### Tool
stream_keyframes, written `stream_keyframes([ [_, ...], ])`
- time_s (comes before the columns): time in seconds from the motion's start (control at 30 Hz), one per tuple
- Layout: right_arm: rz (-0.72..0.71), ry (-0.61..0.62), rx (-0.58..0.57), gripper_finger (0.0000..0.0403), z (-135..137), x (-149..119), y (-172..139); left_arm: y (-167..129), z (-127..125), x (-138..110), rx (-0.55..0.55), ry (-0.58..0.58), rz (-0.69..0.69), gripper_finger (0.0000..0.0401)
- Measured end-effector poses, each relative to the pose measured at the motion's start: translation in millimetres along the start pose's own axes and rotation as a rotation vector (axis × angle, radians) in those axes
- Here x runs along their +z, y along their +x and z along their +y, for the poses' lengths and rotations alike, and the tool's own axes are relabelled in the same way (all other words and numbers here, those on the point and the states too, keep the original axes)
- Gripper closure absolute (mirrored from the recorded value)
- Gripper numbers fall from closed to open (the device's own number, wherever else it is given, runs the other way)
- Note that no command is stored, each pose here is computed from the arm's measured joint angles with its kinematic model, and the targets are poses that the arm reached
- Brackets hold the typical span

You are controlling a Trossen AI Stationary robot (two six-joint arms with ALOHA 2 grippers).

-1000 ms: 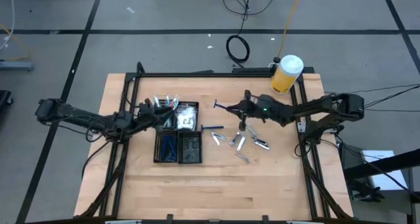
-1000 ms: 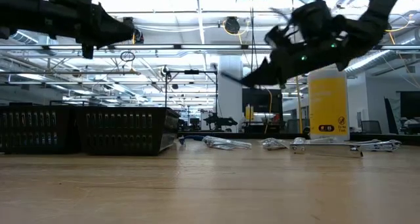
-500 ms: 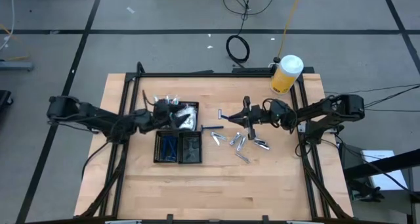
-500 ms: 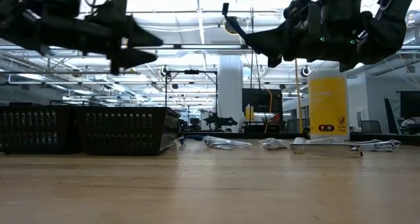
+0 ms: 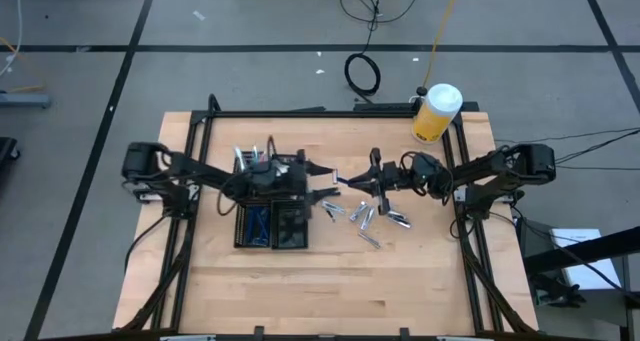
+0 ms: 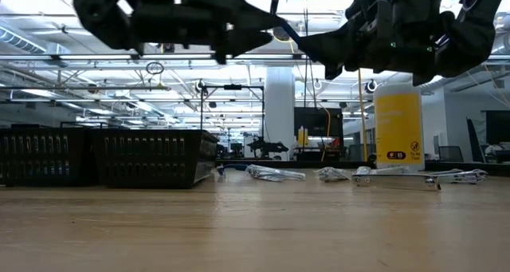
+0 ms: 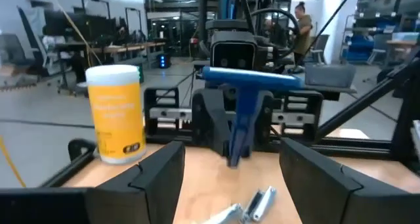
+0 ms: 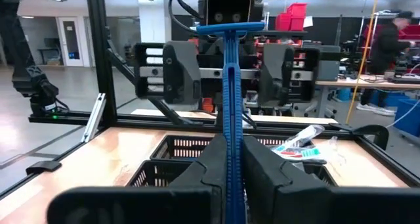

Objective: Pick & Place Travel size toiletries
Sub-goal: Put the blue razor into the bottom left black bin

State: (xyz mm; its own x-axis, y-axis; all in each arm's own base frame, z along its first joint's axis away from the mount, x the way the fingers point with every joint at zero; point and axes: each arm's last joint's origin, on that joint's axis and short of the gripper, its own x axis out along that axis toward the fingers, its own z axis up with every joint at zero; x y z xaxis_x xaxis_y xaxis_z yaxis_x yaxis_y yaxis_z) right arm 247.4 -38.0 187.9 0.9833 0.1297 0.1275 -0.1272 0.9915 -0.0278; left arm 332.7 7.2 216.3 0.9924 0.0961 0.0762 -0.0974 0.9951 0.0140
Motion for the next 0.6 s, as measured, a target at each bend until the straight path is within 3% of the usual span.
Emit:
stream_keyframes([
  [0.23, -0.002, -0.001, 0.008, 0.0384, 2, 0, 0, 25, -1, -8, 0.005, 0.037, 0.01, 0.0172],
  [0.6, 0.013, -0.006, 0.009, 0.0384, 2, -1, 1, 27, -1, -7, -0.023, 0.059, -0.001, 0.0211],
])
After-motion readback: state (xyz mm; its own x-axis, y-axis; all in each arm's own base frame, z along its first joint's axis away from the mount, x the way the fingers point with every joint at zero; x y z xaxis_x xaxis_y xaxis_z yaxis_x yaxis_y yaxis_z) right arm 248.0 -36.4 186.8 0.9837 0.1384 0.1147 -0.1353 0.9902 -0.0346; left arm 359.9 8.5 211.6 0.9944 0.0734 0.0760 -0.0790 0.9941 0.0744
